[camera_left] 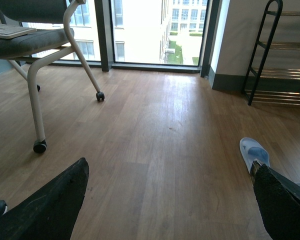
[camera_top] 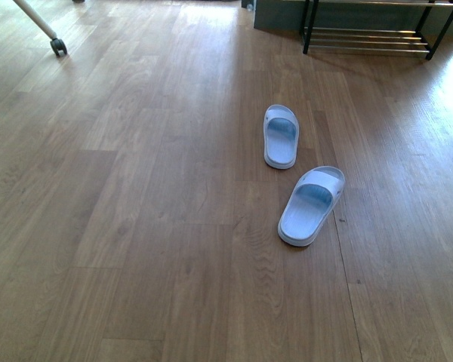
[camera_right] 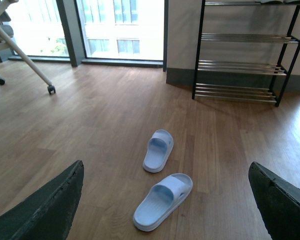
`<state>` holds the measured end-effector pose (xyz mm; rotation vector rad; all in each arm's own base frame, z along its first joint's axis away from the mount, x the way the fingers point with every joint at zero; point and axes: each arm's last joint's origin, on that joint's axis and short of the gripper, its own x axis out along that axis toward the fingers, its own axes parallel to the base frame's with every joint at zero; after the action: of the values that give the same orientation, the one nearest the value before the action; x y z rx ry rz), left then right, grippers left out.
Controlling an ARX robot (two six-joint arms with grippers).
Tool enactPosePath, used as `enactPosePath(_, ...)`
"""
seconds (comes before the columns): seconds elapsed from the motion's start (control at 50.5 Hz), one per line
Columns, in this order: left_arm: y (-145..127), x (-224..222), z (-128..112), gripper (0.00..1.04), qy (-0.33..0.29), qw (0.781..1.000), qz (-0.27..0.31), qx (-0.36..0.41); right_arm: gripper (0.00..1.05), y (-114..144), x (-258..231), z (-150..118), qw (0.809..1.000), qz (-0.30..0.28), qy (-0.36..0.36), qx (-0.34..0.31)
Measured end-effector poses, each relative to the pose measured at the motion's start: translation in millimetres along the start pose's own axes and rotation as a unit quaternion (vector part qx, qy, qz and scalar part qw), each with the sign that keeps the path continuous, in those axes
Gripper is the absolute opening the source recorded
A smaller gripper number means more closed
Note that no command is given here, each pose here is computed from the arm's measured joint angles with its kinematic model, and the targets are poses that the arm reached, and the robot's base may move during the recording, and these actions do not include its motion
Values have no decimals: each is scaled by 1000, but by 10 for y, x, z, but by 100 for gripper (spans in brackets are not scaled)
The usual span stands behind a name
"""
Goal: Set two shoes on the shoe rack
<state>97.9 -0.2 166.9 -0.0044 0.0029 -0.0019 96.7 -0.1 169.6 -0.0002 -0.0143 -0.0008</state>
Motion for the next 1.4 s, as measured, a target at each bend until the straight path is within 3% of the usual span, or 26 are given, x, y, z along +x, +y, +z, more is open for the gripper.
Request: enactPosePath(1.405,0,0,0,95,0,1000,0,0,95,0,0,0,1000,0,0,0)
